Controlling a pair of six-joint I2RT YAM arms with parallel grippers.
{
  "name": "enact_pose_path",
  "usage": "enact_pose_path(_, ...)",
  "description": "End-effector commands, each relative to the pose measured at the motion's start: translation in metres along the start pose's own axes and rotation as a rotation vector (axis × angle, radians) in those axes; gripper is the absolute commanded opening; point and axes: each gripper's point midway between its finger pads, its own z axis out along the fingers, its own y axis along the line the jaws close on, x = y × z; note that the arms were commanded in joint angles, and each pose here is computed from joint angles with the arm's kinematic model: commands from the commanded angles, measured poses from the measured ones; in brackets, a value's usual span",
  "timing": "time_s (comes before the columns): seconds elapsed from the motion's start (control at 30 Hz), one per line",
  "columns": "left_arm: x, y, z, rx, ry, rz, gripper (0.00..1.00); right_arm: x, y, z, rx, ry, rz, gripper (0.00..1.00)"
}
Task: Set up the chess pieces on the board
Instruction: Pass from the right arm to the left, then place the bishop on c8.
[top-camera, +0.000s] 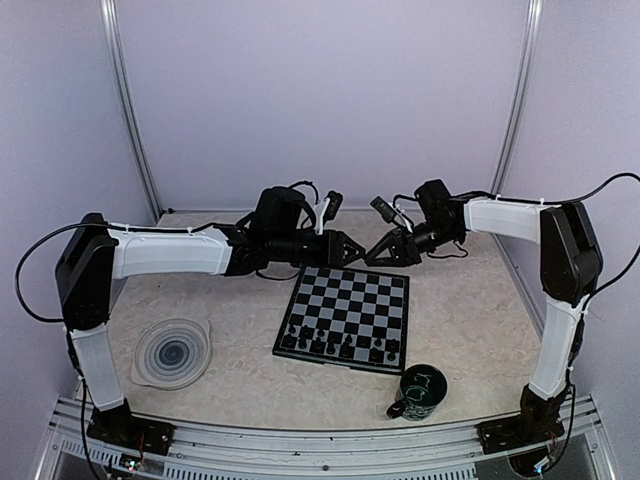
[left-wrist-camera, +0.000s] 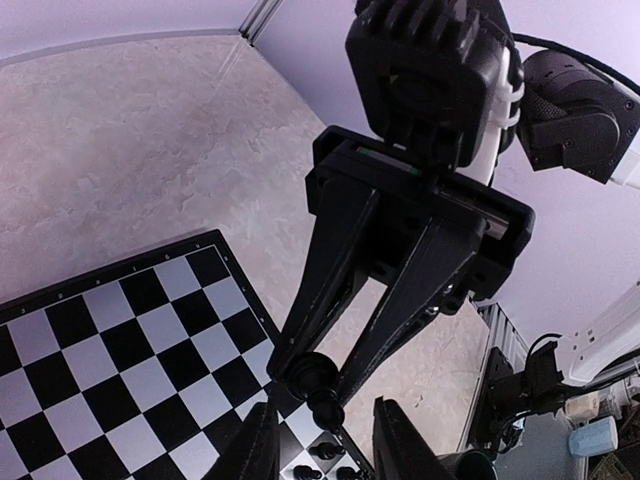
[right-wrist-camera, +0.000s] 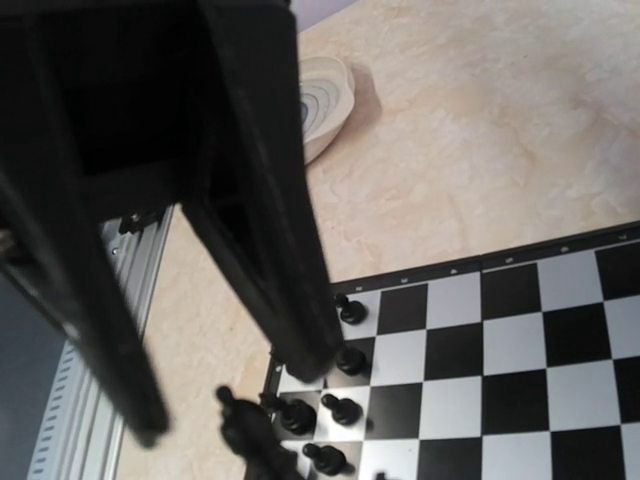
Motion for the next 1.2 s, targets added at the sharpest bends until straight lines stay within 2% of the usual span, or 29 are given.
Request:
enact_pose_path(0.0, -0.001, -0.001, 0.007, 0.000, 0.008, 0.018, 0.31, -0.005, 0.016, 0.000, -0.009, 0.006, -0.045, 0.16)
enact_pose_path(0.33, 0.002, -0.002, 0.016, 0.019, 0.034, 0.022, 0.13, -0.003, 0.015, 0.001, -0.003, 0.015, -0.049, 0.17)
enact_pose_path(0.43, 0.003, -0.001, 0.015, 0.007, 0.041, 0.032, 0.08, -0.004, 0.015, 0.001, 0.005, 0.020, -0.060, 0.21)
enact_pose_path(0.57, -0.001, 0.002, 0.003, -0.054, 0.054, 0.087, 0.06, -0.004, 0.018, -0.006, 0.031, 0.045, -0.103, 0.30)
enact_pose_path(0.63, 0.000, 0.001, -0.006, -0.079, 0.075, 0.119, 0.05, -0.005, 0.020, -0.012, 0.047, 0.051, -0.127, 0.44)
enact_pose_path(0.67, 0.000, -0.003, -0.012, -0.081, 0.082, 0.138, 0.05, -0.004, 0.019, -0.016, 0.062, 0.055, -0.140, 0.80)
enact_pose_path(0.7, 0.003, -0.005, -0.015, -0.087, 0.100, 0.157, 0.05, -0.004, 0.018, -0.019, 0.080, 0.063, -0.150, 0.97)
enact_pose_path(0.9, 0.048, -0.030, -0.027, -0.126, 0.249, 0.336, 0.05, 0.003, -0.021, -0.045, 0.267, 0.095, -0.115, 0.99)
enact_pose_path(1.03, 0.074, -0.039, -0.024, -0.138, 0.320, 0.367, 0.05, 0.010, -0.043, -0.056, 0.391, 0.138, -0.107, 0.99)
enact_pose_path(1.17, 0.093, -0.047, -0.017, -0.134, 0.365, 0.408, 0.05, 0.013, -0.047, -0.058, 0.409, 0.147, -0.107, 0.99)
